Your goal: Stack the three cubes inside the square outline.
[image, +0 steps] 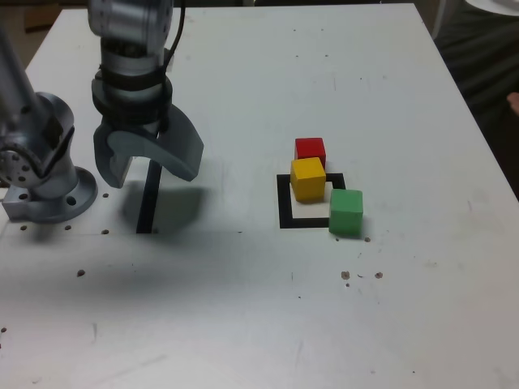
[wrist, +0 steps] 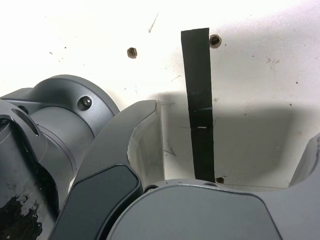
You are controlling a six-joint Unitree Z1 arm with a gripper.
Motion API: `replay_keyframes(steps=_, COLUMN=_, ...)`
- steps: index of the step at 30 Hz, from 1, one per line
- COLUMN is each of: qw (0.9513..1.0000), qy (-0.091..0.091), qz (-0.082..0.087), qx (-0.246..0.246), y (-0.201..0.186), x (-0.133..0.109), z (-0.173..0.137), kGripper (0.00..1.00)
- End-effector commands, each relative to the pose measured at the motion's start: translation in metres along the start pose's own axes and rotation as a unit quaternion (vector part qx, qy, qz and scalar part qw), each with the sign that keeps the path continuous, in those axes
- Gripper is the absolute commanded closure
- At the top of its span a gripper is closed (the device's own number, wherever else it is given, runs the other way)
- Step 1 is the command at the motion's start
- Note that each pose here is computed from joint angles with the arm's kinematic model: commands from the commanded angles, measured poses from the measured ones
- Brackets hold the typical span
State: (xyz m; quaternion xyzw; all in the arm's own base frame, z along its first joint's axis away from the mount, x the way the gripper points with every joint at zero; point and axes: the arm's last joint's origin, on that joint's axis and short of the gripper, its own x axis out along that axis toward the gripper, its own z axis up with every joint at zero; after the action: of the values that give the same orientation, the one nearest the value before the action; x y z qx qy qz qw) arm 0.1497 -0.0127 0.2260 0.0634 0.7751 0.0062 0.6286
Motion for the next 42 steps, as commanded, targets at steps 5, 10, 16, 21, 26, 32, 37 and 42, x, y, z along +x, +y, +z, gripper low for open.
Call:
replay_keyframes(steps=5, qw=1.0, qy=-0.002, qz=-0.001, qx=-0.002, y=0.0, x=-0.002, z=0.0, kGripper=0.01)
replay_keyframes(steps=10, qw=1.0, qy=-0.002, qz=-0.001, qx=-0.004, y=0.0, x=-0.002, z=0.001, kGripper=0.01)
replay_keyframes(steps=16, qw=1.0, qy=-0.001, qz=-0.002, qx=-0.005, y=0.0, x=-0.002, z=0.001, kGripper=0.01)
replay_keyframes(steps=21, qw=1.0, qy=0.0, qz=-0.004, qx=-0.005, y=0.0, x=-0.002, z=0.002, kGripper=0.01)
replay_keyframes(steps=26, qw=0.9999, qy=0.006, qz=-0.008, qx=-0.005, y=-0.001, x=-0.001, z=0.007, kGripper=0.01)
replay_keyframes(steps=32, qw=0.9998, qy=0.016, qz=-0.015, qx=-0.002, y=-0.003, x=0.0, z=0.018, kGripper=0.01)
replay_keyframes(steps=37, qw=0.9998, qy=0.011, qz=-0.013, qx=0.004, y=-0.009, x=-0.005, z=0.027, kGripper=0.01)
replay_keyframes(steps=42, qw=0.9999, qy=0.008, qz=-0.012, qx=0.008, y=-0.014, x=-0.008, z=0.036, kGripper=0.01)
